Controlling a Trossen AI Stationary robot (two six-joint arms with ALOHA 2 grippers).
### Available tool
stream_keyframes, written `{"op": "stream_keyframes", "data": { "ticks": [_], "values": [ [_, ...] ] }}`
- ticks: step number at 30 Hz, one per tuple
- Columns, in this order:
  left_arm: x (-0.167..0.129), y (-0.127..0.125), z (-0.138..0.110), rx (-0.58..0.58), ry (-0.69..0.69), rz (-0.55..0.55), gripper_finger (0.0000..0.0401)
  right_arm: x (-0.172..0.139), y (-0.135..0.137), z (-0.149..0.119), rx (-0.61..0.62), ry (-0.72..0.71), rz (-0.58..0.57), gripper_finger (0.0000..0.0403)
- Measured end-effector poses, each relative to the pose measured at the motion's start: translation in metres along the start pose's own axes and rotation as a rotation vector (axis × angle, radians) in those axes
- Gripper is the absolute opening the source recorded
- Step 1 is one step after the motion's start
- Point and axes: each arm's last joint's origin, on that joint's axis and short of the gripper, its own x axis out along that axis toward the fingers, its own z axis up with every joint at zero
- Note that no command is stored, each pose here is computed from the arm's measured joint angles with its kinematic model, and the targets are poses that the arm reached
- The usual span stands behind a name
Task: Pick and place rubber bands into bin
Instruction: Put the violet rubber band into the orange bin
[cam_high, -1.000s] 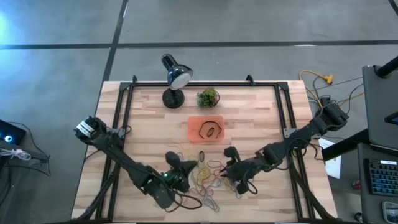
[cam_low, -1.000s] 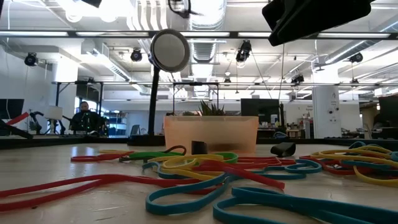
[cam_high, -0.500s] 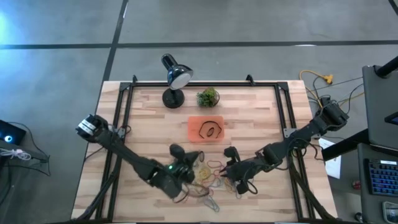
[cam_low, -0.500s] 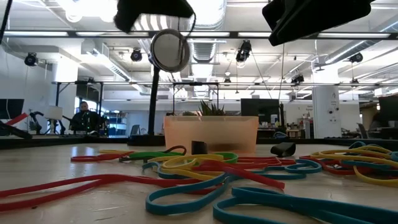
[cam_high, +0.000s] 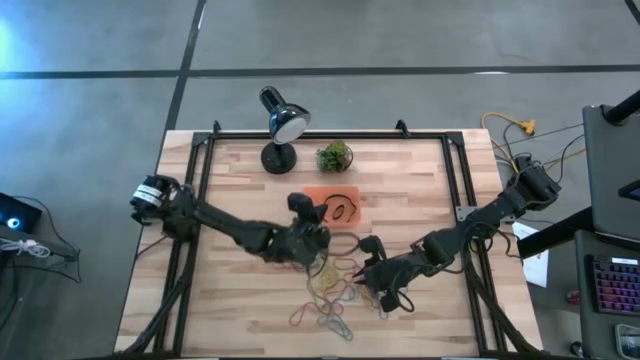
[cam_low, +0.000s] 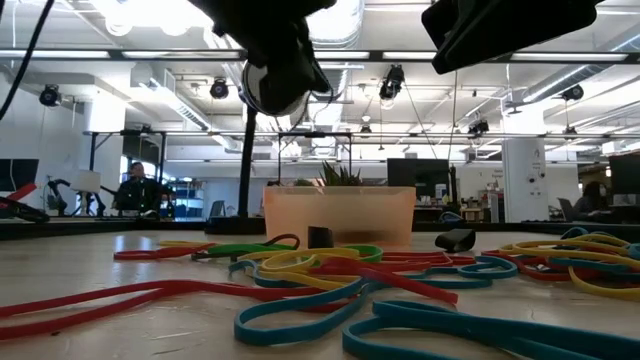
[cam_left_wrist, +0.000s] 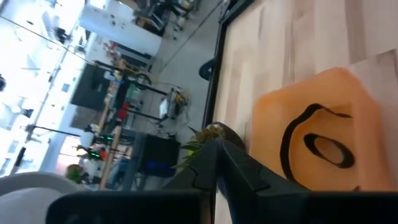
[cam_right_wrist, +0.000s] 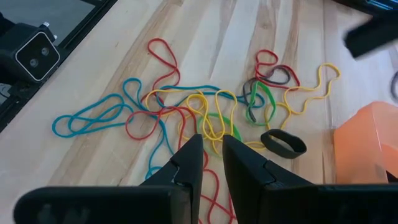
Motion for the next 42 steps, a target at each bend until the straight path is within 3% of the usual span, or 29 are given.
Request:
{"op": "stream_keyframes", "data": {
  "ticks": [12,27,35,42],
  "values": [
    [0.047,0.022,-0.017,-0.051,0.017,-0.132,0.0004,0.000,0.000,0.000,0.000,0.000,0.000,0.0056],
    [0.069,0.026,-0.036,-0.078,0.027,-0.382,0.0004,0.000,0.000,-0.001,-0.001,0.003,0.000,0.0056],
    [0.072,0.029,-0.037,-0.080,0.025,-0.366,0.0004,0.000,0.000,-0.002,-0.001,0.005,0.000,0.0056],
    [0.073,0.033,-0.039,-0.065,0.092,-0.230,0.0004,0.000,0.000,-0.002,-0.001,0.005,0.000,0.0056]
  ]
}}
